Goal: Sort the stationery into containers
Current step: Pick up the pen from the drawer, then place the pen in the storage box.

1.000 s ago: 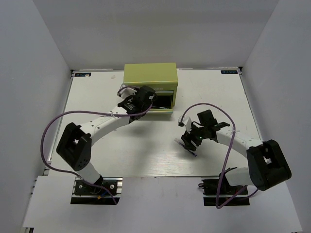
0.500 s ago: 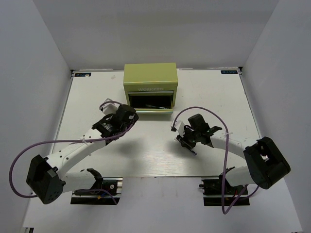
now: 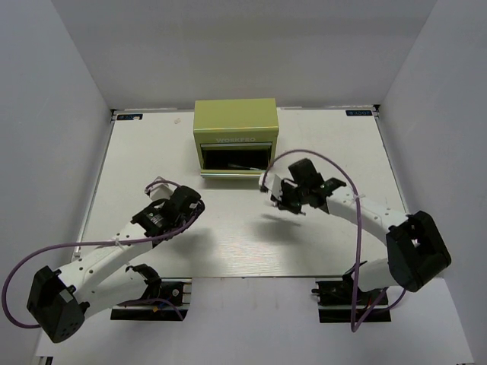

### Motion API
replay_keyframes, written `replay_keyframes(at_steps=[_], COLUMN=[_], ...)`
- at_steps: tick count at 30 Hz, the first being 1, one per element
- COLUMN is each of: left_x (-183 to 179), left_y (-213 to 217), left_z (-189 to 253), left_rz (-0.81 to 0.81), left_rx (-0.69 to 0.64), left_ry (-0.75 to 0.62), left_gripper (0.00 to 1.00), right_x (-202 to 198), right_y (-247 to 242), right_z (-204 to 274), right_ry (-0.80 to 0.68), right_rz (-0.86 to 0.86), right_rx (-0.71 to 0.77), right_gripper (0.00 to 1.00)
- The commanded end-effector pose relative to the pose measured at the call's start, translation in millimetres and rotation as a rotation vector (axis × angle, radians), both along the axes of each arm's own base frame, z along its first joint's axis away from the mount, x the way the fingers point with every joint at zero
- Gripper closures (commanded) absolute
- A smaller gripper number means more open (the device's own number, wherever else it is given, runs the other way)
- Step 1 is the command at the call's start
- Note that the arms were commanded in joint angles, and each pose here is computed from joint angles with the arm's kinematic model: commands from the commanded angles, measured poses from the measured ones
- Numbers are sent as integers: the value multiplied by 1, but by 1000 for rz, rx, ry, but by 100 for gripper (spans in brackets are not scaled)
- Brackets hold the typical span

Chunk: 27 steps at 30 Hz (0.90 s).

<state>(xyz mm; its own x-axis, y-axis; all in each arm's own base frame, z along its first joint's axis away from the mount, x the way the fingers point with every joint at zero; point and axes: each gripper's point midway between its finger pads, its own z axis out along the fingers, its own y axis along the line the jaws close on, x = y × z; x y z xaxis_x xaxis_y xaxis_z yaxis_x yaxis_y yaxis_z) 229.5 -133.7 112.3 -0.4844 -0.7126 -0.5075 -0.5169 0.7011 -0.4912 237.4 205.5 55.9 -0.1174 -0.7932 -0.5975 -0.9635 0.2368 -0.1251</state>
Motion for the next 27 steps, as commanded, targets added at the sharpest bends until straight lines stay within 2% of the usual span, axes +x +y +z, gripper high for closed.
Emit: replay_keyframes(at_steps=[1,7,15,16,18,19,20,22,23,24,26,27], left_x=[-3,-8,-12,-12,-12,-12,-12,-12,-12,-12,-12,-12], left_y=[-1,-2,6,6,6,6,6,6,6,6,6,6], left_z=[1,-8,-5,-5,-5,-5,-5,-5,-5,-5,-5,-5], left_rz=[-2,-7,4,4,4,4,4,4,4,4,4,4], left_rx=[-26,-46,-42,-42,-42,-42,-42,-42,-42,-42,-42,-42], left_ry=[0,10,-9,-9,-9,-9,-9,-9,-9,-9,-9,-9], left_gripper=[35,35,35,35,35,35,35,35,35,35,35,33], right_x=[42,93,146,152,159,164,167,172,174,173,169,168], right_y=[42,82,119,128,134,141,144,148,150,153,156,155], right_z=[75,118,113,130,113,125,112,112,115,117,118,118], right_ry=[-171,-314,-371,-402,-368,-393,-370,-369,-373,-371,-363,-359], right_rz=[128,246,287,286,279,280,278,265,261,257,264,266], right_rx=[111,134,121,142,124,140,128,129,133,142,153,154], right_gripper=[100,100,100,100,100,100,96,83,69,63,56,56])
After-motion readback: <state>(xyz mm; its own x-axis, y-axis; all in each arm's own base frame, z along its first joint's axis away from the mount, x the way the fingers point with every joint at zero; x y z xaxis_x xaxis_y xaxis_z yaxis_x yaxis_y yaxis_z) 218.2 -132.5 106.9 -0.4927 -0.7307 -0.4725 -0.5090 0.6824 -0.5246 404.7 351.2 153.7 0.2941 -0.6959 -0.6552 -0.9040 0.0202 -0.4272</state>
